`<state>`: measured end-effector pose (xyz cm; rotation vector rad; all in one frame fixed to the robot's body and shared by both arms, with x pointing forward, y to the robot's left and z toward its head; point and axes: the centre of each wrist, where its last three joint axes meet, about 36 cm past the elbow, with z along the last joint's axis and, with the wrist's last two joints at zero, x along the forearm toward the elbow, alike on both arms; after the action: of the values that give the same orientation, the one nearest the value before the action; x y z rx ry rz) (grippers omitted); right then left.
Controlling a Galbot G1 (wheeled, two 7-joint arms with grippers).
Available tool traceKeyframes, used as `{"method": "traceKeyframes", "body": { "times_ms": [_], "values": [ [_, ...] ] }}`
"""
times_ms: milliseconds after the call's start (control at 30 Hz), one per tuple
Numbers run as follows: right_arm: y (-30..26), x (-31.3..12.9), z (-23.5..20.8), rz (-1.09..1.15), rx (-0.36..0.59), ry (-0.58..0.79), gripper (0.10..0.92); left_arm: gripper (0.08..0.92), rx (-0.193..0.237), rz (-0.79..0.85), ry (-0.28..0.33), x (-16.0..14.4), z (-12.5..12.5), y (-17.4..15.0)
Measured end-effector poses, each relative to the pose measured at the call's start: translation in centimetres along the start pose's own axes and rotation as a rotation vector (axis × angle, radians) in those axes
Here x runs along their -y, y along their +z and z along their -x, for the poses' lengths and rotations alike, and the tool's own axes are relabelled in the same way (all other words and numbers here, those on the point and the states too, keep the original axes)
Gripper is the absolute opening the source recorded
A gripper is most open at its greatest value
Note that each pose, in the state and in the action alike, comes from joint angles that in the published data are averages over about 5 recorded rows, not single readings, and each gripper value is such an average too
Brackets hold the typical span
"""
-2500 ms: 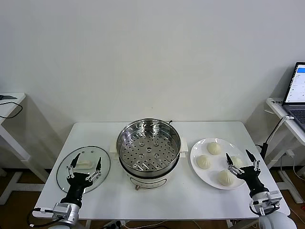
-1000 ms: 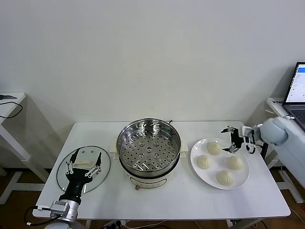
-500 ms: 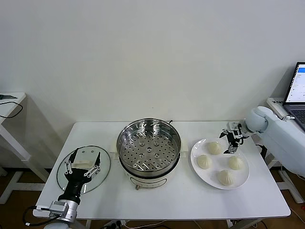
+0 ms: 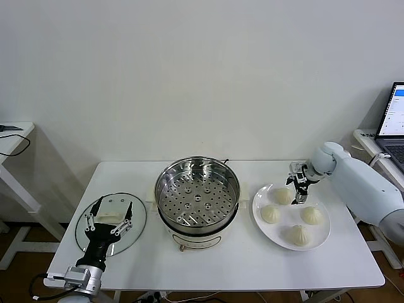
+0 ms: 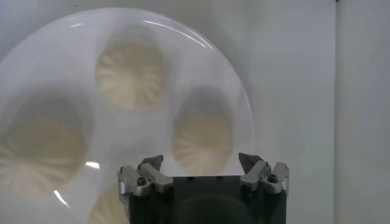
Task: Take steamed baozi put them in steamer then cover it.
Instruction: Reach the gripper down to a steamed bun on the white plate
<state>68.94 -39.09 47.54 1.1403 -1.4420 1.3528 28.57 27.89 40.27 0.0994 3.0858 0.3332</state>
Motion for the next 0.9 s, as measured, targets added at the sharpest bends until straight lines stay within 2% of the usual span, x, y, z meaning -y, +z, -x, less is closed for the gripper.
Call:
{"method": "traceKeyframes", "body": {
  "times_ms": [467, 733, 900],
  "values": [
    [-0.6, 0.2, 1.5, -0.007, -0.021, -0.009, 0.815, 0.823, -0.005, 0.002, -0.007, -0.1, -0.1, 0.3],
    [-1.0, 0.2, 2.0, -0.01, -0.016, -0.005, 0.719, 0.823, -0.005, -0.003, -0.006, 0.0, 0.0, 0.4],
    [-1.0, 0.2, 1.9, -0.015, -0.012, -0.003, 0.713, 0.823, -0.006, -0.005, -0.004, 0.1, 0.1, 0.5]
  ]
}}
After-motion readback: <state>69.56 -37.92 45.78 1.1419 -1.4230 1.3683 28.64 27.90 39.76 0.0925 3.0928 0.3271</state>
